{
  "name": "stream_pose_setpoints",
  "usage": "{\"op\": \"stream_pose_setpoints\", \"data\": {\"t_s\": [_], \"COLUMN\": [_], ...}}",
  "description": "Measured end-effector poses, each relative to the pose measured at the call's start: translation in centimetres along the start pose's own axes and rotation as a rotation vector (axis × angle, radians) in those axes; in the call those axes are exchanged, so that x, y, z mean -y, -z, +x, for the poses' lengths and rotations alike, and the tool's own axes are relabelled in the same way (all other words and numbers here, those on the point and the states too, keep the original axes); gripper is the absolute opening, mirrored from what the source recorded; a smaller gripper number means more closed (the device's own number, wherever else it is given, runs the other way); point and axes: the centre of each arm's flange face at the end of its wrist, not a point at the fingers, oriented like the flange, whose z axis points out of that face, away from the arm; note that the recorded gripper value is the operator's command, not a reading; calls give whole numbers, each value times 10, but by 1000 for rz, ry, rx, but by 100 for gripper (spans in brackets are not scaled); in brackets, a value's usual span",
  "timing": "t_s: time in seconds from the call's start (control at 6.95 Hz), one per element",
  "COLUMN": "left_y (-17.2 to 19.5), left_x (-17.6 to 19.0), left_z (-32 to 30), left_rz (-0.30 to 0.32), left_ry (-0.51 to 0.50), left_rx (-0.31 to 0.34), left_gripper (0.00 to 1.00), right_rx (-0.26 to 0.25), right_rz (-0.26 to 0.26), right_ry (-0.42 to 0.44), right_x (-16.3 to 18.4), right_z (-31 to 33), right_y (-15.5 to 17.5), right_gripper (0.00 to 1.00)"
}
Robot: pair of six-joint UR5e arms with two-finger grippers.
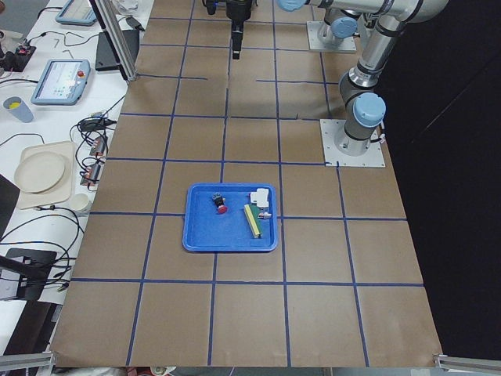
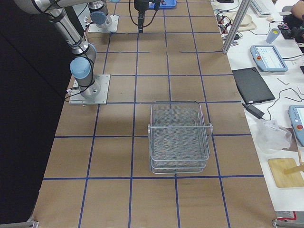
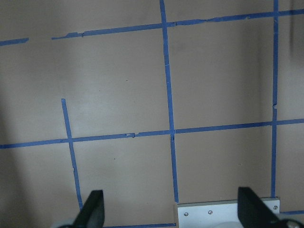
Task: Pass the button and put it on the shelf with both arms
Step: 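Move the left gripper down toward the red push button in the blue tray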
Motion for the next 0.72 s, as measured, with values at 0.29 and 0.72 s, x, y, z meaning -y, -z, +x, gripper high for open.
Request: {"op": "stream_pose_setpoints", "data": {"t_s": [0.29, 0.72], "left_y": [-4, -29], "left_x": [-1, 8], "left_z": [2, 0], "left_rz": [-12, -62], "left_ry": [14, 5], "left_rx": [-6, -16], "left_gripper": [100, 100], "right_rx": [1, 1], "right_rz": [-2, 0], "right_ry": [-1, 0], "right_x": [0, 1], "right_z": [0, 0], "right_y": [-1, -1], "right_gripper": [100, 100]}}
